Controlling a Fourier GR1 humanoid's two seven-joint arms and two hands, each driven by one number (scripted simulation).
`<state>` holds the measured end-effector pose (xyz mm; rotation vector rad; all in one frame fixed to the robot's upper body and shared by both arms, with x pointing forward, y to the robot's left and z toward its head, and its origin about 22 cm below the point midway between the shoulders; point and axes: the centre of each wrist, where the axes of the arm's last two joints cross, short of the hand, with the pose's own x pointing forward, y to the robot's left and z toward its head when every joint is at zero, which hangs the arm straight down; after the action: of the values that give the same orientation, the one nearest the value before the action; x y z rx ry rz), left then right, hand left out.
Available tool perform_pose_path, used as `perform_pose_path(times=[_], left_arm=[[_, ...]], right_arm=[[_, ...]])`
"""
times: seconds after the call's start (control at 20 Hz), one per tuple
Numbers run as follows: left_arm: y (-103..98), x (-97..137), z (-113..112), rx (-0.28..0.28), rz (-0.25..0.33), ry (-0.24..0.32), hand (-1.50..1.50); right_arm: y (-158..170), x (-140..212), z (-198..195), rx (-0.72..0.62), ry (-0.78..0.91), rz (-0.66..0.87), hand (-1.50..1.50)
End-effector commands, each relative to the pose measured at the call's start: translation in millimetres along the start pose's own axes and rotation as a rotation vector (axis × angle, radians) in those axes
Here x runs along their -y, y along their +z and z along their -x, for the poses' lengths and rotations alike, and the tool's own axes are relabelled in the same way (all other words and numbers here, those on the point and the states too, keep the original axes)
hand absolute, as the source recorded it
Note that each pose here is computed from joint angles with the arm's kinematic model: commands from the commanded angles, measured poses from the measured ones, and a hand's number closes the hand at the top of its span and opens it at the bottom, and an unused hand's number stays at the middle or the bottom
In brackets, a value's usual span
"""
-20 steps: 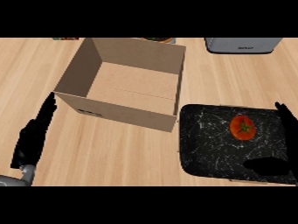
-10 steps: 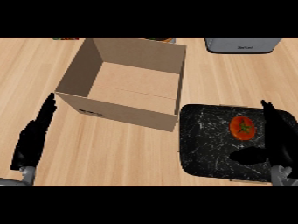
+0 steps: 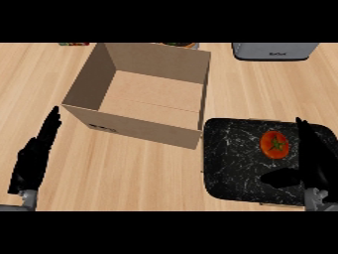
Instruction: Pick the tomato from the tray and place it in the cardboard box
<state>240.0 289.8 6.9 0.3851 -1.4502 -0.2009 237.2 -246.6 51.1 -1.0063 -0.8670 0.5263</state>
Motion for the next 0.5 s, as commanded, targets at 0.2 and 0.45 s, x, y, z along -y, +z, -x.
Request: perform_pose_path(times=[0.2,0.45], left_arm=[[-1.1,3.6,-3.9,-0.003,-0.008,0.000,0.00],[0.6,4.9,-9.1,0.000,0.001,-0.015,0.00]], right_arm=[[-14.2,-15.3,9.8,0.000,-0.018,0.006,-1.50],[-14.0,-13.7,-4.9,0.001,-0.017,0.007,-1.50]])
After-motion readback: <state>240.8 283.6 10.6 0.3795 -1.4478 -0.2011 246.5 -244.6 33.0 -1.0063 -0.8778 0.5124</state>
